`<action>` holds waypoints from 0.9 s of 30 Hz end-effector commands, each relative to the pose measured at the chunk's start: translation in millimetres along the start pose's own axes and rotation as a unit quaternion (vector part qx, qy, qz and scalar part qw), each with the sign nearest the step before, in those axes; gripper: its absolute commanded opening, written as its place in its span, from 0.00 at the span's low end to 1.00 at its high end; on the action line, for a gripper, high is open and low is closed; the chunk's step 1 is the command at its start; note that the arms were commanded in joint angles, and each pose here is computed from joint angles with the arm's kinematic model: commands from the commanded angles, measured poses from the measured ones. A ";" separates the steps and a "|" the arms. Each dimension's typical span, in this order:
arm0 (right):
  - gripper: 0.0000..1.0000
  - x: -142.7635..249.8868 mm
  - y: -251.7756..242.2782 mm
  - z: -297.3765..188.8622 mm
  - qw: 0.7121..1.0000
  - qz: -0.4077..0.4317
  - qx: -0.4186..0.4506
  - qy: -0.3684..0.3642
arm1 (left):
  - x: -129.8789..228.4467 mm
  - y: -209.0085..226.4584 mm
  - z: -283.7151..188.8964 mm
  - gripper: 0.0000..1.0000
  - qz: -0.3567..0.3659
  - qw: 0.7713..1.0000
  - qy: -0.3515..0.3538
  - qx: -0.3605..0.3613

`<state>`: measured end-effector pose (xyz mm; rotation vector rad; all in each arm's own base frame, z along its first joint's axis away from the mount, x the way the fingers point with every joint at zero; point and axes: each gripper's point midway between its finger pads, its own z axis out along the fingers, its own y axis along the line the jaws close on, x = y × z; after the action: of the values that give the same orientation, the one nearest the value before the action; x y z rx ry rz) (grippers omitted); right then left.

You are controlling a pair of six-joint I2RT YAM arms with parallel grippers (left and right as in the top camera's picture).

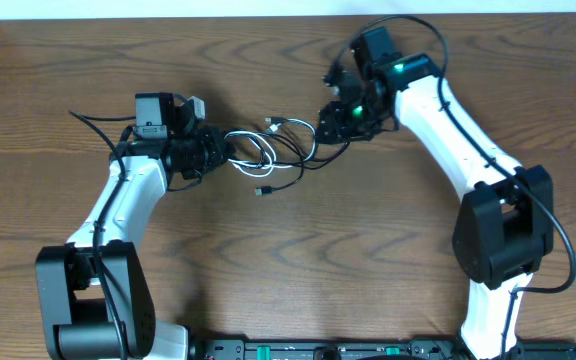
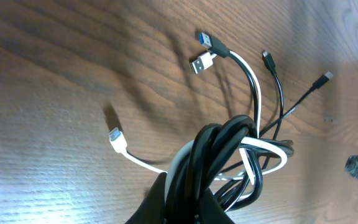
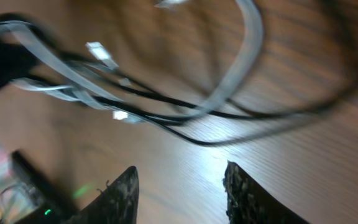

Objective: Untangle cables

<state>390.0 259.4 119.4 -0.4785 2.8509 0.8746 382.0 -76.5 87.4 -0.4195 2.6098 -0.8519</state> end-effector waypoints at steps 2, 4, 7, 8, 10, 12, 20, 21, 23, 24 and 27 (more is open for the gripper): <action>0.45 5.3 46.9 17.5 0.998 -0.045 -0.049 0.007 | 4.2 -12.6 -0.7 0.07 -0.028 0.999 0.009 0.014; 0.46 2.1 47.7 25.6 0.999 -0.030 -0.014 -0.004 | 5.6 -14.5 0.3 0.08 -0.034 0.999 0.011 0.014; 0.50 -1.0 51.4 36.5 0.999 -0.019 0.023 -0.020 | 6.9 -16.1 1.2 0.07 -0.031 0.999 0.013 0.015; 0.51 -1.1 55.1 40.6 0.999 -0.021 0.026 -0.022 | 7.5 -16.6 1.5 0.08 -0.031 0.999 0.014 0.015; 0.53 -1.1 61.1 48.1 0.999 -0.025 0.029 -0.024 | 7.5 -16.6 1.5 0.08 -0.031 0.999 0.014 0.015; 0.53 -1.3 58.1 53.9 0.999 -0.014 0.045 -0.027 | 7.5 -16.6 1.5 0.08 -0.031 0.999 0.014 0.015; 0.53 0.1 47.6 85.2 0.997 -0.006 0.079 -0.025 | 7.5 -16.6 1.5 0.07 -0.031 0.999 0.014 0.015; 0.53 0.0 47.6 87.5 0.997 -0.004 0.079 -0.025 | 7.5 -16.6 1.5 0.07 -0.031 0.999 0.014 0.015; 0.52 -1.2 49.5 92.5 0.997 -0.001 0.076 -0.028 | 7.5 -16.7 1.5 0.07 -0.031 0.999 0.014 0.015; 0.52 -2.1 51.2 95.9 0.997 -0.001 0.074 -0.030 | 7.5 -16.7 1.4 0.08 -0.031 0.999 0.014 0.016; 0.51 -7.2 53.4 103.2 0.997 0.006 0.068 -0.040 | 9.4 -20.8 1.2 0.08 -0.031 0.999 0.020 0.027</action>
<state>381.2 354.8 75.0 -0.4494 2.8037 0.6846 377.2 -89.2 86.9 -0.4991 2.6315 -0.8975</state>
